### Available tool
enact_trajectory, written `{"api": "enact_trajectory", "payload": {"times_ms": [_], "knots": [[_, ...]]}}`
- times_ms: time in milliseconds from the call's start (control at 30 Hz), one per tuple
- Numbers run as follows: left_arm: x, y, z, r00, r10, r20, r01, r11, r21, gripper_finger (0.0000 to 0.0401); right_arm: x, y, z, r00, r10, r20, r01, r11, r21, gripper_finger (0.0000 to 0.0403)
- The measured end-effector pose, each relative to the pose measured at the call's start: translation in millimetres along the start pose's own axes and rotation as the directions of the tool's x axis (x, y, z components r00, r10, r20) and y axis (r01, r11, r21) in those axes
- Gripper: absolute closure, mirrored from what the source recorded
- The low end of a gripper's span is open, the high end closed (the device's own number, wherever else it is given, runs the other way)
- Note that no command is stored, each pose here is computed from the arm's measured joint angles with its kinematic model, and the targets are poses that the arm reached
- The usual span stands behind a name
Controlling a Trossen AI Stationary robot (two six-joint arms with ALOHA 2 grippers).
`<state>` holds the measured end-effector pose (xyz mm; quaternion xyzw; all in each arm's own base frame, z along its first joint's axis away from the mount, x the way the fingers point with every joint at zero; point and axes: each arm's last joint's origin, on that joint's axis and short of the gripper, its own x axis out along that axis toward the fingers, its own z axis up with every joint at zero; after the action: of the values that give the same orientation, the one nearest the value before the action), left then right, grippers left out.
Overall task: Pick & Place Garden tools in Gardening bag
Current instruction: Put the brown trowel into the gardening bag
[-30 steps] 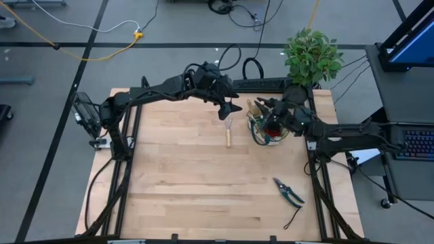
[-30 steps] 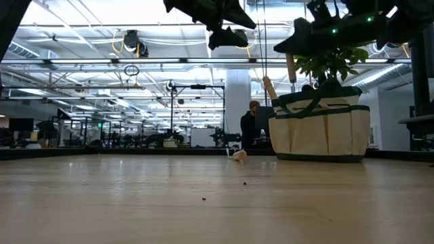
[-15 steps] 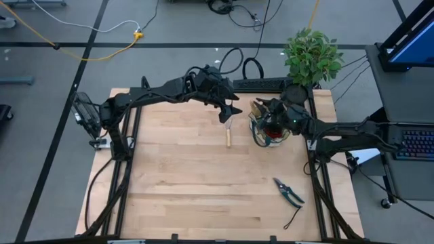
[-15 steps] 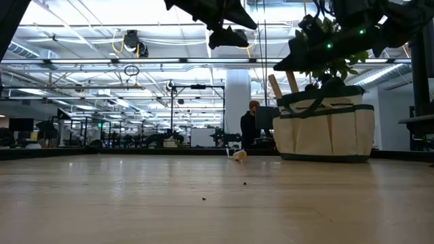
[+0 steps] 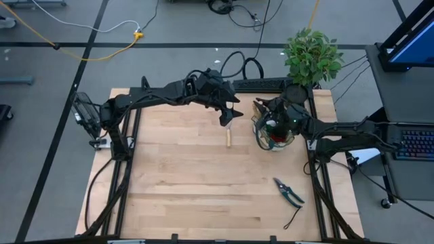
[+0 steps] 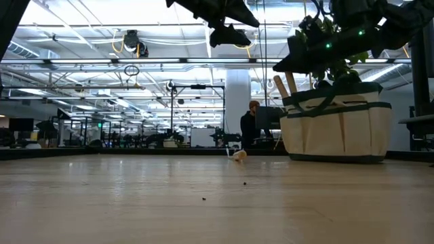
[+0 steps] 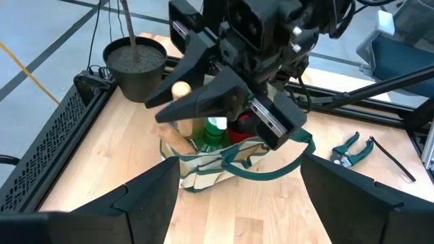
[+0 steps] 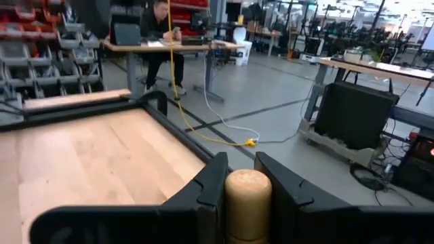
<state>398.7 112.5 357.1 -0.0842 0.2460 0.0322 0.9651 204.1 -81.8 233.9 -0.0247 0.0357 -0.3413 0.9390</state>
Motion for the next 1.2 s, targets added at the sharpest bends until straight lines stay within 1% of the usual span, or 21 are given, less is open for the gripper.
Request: {"api": "enact_trajectory", "payload": {"times_ms": [100, 167, 267, 433, 500, 567, 733, 833, 967, 1033, 1133, 1200], "knots": [[0.2, -0.8, -0.7, 1.0, -0.002, -0.007, 0.002, 1.0, 0.002, 0.0095, -0.2, -0.4, 5.5, 0.999, -0.004, 0.054, 0.003, 1.0, 0.029, 0.0351], [0.3, -1.4, -2.1, 1.0, -0.002, -0.021, 0.002, 1.0, 0.002, 0.0093, -0.3, -0.6, 6.8, 0.998, -0.009, 0.066, 0.007, 1.0, 0.027, 0.0351], [0.3, -1.4, -3.8, 0.999, -0.002, -0.038, 0.002, 1.0, -0.001, 0.0089, -0.1, -0.5, 3.8, 0.999, -0.009, 0.036, 0.009, 1.0, 0.023, 0.0351], [0.2, -1.3, -4.3, 0.999, -0.002, -0.044, 0.002, 1.0, 0.002, 0.0085, -0.2, -0.1, -5.4, 0.999, -0.008, -0.054, 0.01, 0.999, 0.034, 0.0351], [0.3, -1.3, -4.3, 0.999, -0.002, -0.044, 0.002, 1.0, 0.013, 0.0088, -0.5, -0.8, -7.7, 0.996, -0.034, -0.078, 0.037, 0.999, 0.034, 0.0351], [0.4, -1.3, -4.4, 0.999, -0.002, -0.044, 0.003, 1.0, 0.023, 0.0092, -0.6, -1.3, -8.8, 0.995, -0.053, -0.09, 0.055, 0.998, 0.028, 0.0351], [0.4, -1.3, -4.4, 0.999, -0.002, -0.044, 0.003, 1.0, 0.027, 0.0095, -0.6, -1.3, -9.3, 0.994, -0.052, -0.095, 0.056, 0.998, 0.03, 0.0351], [0.4, -1.4, -4.4, 0.999, -0.002, -0.044, 0.003, 1.0, 0.027, 0.0091, -0.3, -1.4, -6.1, 0.997, -0.054, -0.059, 0.058, 0.996, 0.067, 0.0349], [0.4, -1.3, -4.4, 0.999, -0.002, -0.044, 0.003, 1.0, 0.027, 0.0085, -0.6, -1.7, 6.6, 0.996, -0.055, 0.063, 0.047, 0.991, 0.121, 0.035], [0.4, -1.4, -4.4, 0.999, -0.002, -0.044, 0.003, 1.0, 0.028, 0.0085, -0.7, -1.7, 7.7, 0.996, -0.055, 0.073, 0.046, 0.991, 0.126, 0.0349], [0.4, -1.4, -4.4, 0.999, -0.002, -0.044, 0.003, 0.999, 0.031, 0.009, -0.4, -1.4, 3.0, 0.998, -0.053, 0.027, 0.05, 0.992, 0.113, 0.0349], [0.4, -1.4, -4.4, 0.999, -0.002, -0.044, 0.003, 0.999, 0.032, 0.0093, -0.3, -1.1, -1.9, 0.999, -0.051, -0.02, 0.053, 0.99, 0.13, 0.0349]]}}
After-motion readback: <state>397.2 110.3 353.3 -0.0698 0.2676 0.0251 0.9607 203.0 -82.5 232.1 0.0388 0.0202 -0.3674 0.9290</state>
